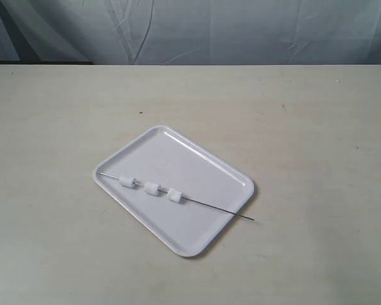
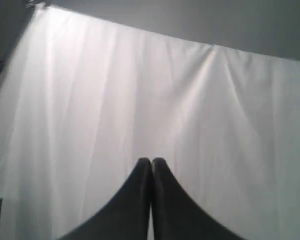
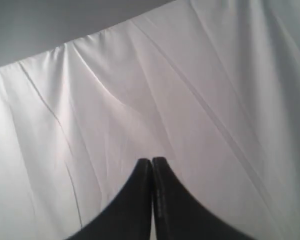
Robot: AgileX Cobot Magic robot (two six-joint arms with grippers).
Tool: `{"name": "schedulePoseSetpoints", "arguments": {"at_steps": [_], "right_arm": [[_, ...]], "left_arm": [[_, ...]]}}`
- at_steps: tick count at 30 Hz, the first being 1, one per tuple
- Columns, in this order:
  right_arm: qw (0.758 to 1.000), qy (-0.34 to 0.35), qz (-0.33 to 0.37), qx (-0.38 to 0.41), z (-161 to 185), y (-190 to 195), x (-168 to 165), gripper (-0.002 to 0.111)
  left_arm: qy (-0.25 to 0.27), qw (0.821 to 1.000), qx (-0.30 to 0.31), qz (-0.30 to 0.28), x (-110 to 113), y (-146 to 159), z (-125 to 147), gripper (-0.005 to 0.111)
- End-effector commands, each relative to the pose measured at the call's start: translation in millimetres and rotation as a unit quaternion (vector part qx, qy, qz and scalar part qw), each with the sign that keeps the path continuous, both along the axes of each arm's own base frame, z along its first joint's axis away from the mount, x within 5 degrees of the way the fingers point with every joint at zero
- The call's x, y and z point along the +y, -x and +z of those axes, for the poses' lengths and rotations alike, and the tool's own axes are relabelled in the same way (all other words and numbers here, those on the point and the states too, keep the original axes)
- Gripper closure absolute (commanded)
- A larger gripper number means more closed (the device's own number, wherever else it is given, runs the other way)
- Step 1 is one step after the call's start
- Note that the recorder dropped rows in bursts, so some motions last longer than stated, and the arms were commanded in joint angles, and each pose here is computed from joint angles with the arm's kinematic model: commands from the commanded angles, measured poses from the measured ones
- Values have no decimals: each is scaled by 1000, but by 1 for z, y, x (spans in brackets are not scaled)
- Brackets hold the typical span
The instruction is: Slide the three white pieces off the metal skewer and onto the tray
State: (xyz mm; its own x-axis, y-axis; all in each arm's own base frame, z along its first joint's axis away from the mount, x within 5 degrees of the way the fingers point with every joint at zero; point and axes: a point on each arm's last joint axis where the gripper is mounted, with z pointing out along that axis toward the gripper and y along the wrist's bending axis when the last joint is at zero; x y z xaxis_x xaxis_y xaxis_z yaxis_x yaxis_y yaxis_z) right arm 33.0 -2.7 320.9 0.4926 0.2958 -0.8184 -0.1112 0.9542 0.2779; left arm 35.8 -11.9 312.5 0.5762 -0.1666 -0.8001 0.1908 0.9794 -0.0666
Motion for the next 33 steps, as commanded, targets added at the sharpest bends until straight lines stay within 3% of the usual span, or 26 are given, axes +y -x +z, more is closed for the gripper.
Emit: {"name": "schedulePoseSetpoints", "arguments": {"at_steps": [1, 3, 4, 5, 6, 7, 8, 9, 10, 11, 12, 13, 14, 15, 16, 18, 19, 21, 23, 28, 30, 33], "right_arm": [[996, 71, 29, 46, 94, -14, 6, 108], [977, 114, 58, 172, 133, -51, 15, 108], [956, 144, 85, 240, 148, -66, 23, 108], [912, 208, 130, 330, 150, -90, 39, 108], [889, 242, 155, 356, 156, -99, 49, 108], [821, 329, 225, 409, 152, -126, 78, 108], [796, 358, 246, 423, 147, -140, 92, 108], [744, 421, 283, 435, 132, -166, 124, 108], [719, 445, 299, 443, 122, -174, 137, 108], [651, 479, 345, 477, 87, -200, 170, 108], [625, 490, 363, 487, 75, -204, 180, 108], [541, 525, 395, 524, 31, -222, 204, 108], [504, 543, 401, 539, 9, -231, 212, 108], [441, 564, 405, 569, -30, -245, 224, 108], [403, 574, 404, 587, -58, -254, 230, 108], [377, 596, 395, 588, -89, -268, 236, 108], [380, 603, 387, 585, -96, -272, 237, 108], [404, 593, 393, 574, -107, -279, 245, 108], [425, 545, 430, 581, -118, -279, 257, 108], [382, 559, 450, 582, -152, -270, 272, 107], [373, 574, 448, 575, -158, -267, 278, 102], [369, 588, 446, 566, -165, -263, 286, 82]], "left_arm": [[-135, 990, 35, -31, -17, -26, 54, 107], [-129, 985, 91, -66, -20, -56, 71, 107], [-90, 981, 147, -92, -20, -76, 73, 107], [-8, 965, 221, -139, -22, -94, 67, 107], [21, 948, 271, -165, -25, -107, 58, 107], [33, 903, 365, -222, -35, -127, 35, 107], [24, 881, 402, -249, -40, -133, 25, 107], [16, 821, 483, -304, -50, -145, 0, 107], [13, 798, 508, -323, -53, -149, -8, 107], [22, 749, 550, -369, -59, -158, -25, 107], [27, 729, 566, -383, -61, -162, -33, 107], [38, 696, 595, -400, -64, -168, -50, 107], [43, 687, 605, -400, -64, -171, -57, 107], [57, 673, 629, -386, -62, -178, -72, 107], [62, 667, 644, -370, -61, -185, -83, 107], [65, 670, 661, -332, -56, -195, -98, 107], [70, 672, 667, -313, -53, -199, -103, 107], [88, 678, 674, -280, -49, -207, -112, 107], [64, 681, 679, -267, -47, -210, -120, 107], [57, 666, 695, -264, -46, -214, -135, 107], [58, 663, 699, -263, -46, -214, -137, 107], [59, 659, 702, -265, -47, -214, -140, 107]]}}
